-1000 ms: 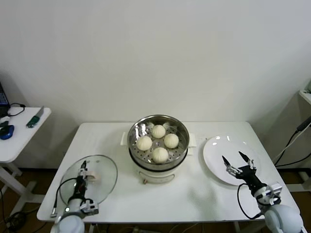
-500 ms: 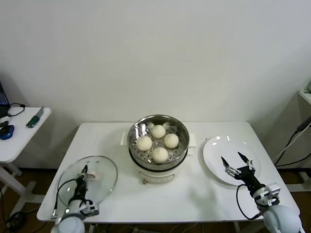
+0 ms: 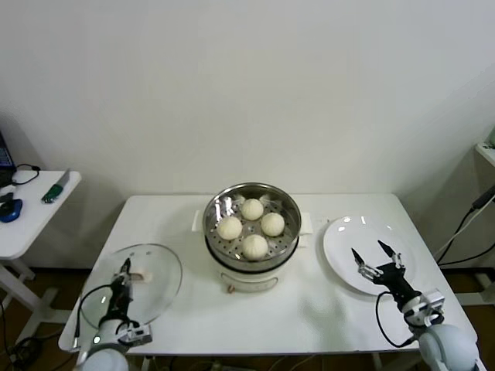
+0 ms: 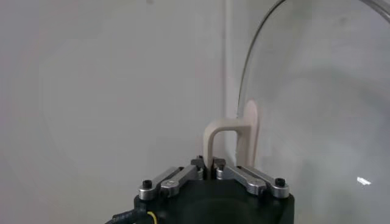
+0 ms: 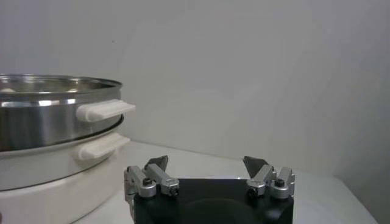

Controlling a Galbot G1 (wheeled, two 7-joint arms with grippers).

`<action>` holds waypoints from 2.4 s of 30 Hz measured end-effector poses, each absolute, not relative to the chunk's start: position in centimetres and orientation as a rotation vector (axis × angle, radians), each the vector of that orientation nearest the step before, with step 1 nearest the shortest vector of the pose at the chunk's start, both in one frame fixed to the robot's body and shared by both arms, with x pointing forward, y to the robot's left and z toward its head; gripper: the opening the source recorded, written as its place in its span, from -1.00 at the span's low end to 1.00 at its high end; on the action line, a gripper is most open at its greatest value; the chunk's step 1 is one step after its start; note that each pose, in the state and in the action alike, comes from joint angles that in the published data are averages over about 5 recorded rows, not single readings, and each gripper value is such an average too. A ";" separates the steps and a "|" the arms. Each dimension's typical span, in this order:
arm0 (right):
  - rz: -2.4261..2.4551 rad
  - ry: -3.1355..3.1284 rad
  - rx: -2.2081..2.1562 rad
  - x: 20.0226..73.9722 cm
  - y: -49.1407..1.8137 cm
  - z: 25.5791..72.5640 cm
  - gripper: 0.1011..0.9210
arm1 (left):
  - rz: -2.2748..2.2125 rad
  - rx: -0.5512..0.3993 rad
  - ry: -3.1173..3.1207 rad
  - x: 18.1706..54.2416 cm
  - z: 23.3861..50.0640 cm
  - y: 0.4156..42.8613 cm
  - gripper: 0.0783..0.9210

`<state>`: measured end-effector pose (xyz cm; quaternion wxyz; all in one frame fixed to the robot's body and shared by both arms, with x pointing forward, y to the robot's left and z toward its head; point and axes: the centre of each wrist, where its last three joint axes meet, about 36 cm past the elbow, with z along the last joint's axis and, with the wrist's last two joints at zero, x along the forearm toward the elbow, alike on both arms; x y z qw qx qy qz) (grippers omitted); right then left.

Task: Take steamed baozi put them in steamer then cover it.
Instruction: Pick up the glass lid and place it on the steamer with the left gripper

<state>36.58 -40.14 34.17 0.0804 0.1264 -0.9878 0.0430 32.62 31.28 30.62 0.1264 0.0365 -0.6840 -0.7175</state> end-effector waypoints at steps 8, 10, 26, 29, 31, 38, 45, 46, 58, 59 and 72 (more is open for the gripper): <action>0.162 -2.953 0.388 37.3 -40.4 34.4 0.76 | -2.129 0.247 -2.013 31.8 35.3 29.9 -0.82; 0.172 -2.951 0.390 37.5 -40.6 34.5 0.76 | -2.141 0.288 -2.018 31.7 36.6 29.5 -0.82; 0.213 -2.945 0.397 38.7 -40.5 34.4 0.76 | -2.159 0.371 -2.113 34.3 45.3 25.7 -0.82; 0.216 -2.944 0.395 38.9 -40.4 34.3 0.76 | -2.164 0.332 -2.145 35.3 46.3 24.1 -0.82; 0.217 -2.944 0.391 39.0 -40.3 34.1 0.76 | -2.168 0.305 -2.168 36.0 46.8 22.9 -0.82; 0.229 -2.940 0.371 38.8 -40.6 33.6 0.76 | -2.181 0.203 -2.228 38.3 47.8 17.9 -0.82; 0.242 -2.940 0.344 38.4 -41.4 33.4 0.76 | -2.195 0.093 -2.269 40.1 47.5 12.6 -0.82; 0.244 -2.941 0.340 38.3 -41.5 33.4 0.76 | -2.194 0.080 -2.275 40.3 47.4 11.8 -0.82; 0.258 -2.944 0.301 37.4 -42.7 33.2 0.76 | -2.167 0.012 -2.310 42.6 46.8 4.3 -0.82; 0.258 -2.944 0.299 37.3 -42.8 33.2 0.76 | -2.163 0.012 -2.309 42.7 46.7 3.9 -0.82; 0.257 -2.948 0.281 37.0 -43.1 33.0 0.76 | -2.172 0.040 -2.236 44.8 45.4 1.5 -0.82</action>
